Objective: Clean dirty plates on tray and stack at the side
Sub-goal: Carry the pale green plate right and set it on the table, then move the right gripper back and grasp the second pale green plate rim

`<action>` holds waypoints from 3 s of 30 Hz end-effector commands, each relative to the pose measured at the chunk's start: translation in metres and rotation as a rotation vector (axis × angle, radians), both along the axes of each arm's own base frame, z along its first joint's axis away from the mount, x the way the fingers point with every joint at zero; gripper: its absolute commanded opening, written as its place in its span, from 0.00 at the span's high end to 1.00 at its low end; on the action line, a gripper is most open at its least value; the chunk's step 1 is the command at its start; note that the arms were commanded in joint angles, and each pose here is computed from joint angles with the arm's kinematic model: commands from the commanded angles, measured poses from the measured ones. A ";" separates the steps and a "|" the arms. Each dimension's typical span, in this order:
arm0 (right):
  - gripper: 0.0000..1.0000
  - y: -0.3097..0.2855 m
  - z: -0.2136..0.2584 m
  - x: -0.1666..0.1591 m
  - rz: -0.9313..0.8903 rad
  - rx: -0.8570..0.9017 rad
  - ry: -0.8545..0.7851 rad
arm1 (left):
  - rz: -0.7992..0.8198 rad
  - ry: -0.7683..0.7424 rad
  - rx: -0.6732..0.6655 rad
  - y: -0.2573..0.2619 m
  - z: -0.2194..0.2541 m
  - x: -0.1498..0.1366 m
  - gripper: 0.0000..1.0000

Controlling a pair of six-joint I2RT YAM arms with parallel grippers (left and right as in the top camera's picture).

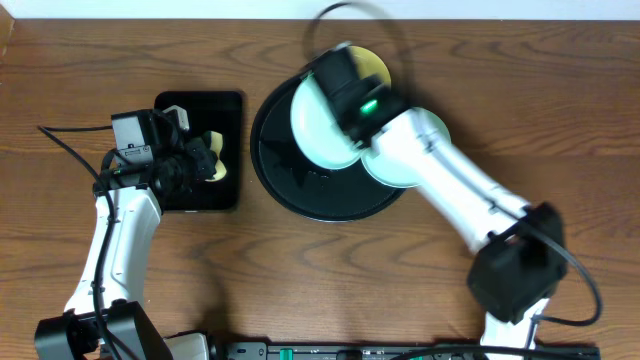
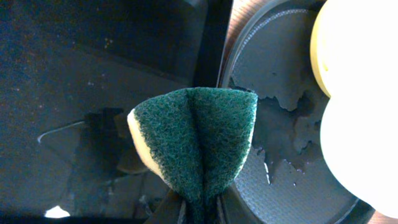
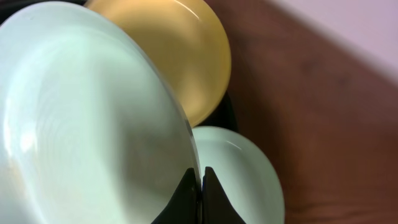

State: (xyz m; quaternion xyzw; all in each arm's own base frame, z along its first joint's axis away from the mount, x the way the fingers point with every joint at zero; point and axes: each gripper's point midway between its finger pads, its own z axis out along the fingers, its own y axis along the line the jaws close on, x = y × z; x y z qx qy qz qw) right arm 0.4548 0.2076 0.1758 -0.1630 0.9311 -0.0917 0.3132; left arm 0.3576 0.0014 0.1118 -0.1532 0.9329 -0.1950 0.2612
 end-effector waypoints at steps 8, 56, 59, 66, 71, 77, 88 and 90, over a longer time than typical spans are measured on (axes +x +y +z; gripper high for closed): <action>0.99 -0.187 0.026 0.013 -0.358 0.480 0.156 | -0.017 0.007 -0.005 -0.001 0.001 -0.003 0.91; 0.42 -0.176 -0.104 -0.037 -0.112 0.495 0.361 | -0.047 0.028 0.009 -0.003 -0.003 -0.009 0.87; 0.45 -0.161 -0.108 -0.038 -0.096 0.424 0.369 | -0.047 0.029 0.009 -0.003 -0.003 -0.009 0.87; 0.54 -0.147 -0.115 -0.039 -0.092 0.325 0.368 | -0.047 0.032 0.008 -0.003 -0.003 -0.010 0.87; 0.72 -0.146 -0.123 -0.040 -0.122 0.335 0.379 | -0.047 0.032 0.008 -0.003 -0.004 -0.010 0.87; 0.75 -0.142 -0.123 -0.041 -0.141 0.357 0.385 | -0.050 0.031 0.010 -0.003 -0.003 -0.010 0.87; 0.78 -0.148 -0.143 -0.051 -0.193 0.343 0.396 | -0.050 0.032 0.009 -0.003 -0.004 -0.010 0.87; 0.80 -0.146 -0.146 -0.051 -0.184 0.358 0.391 | -0.050 0.032 0.009 -0.003 -0.004 -0.010 0.87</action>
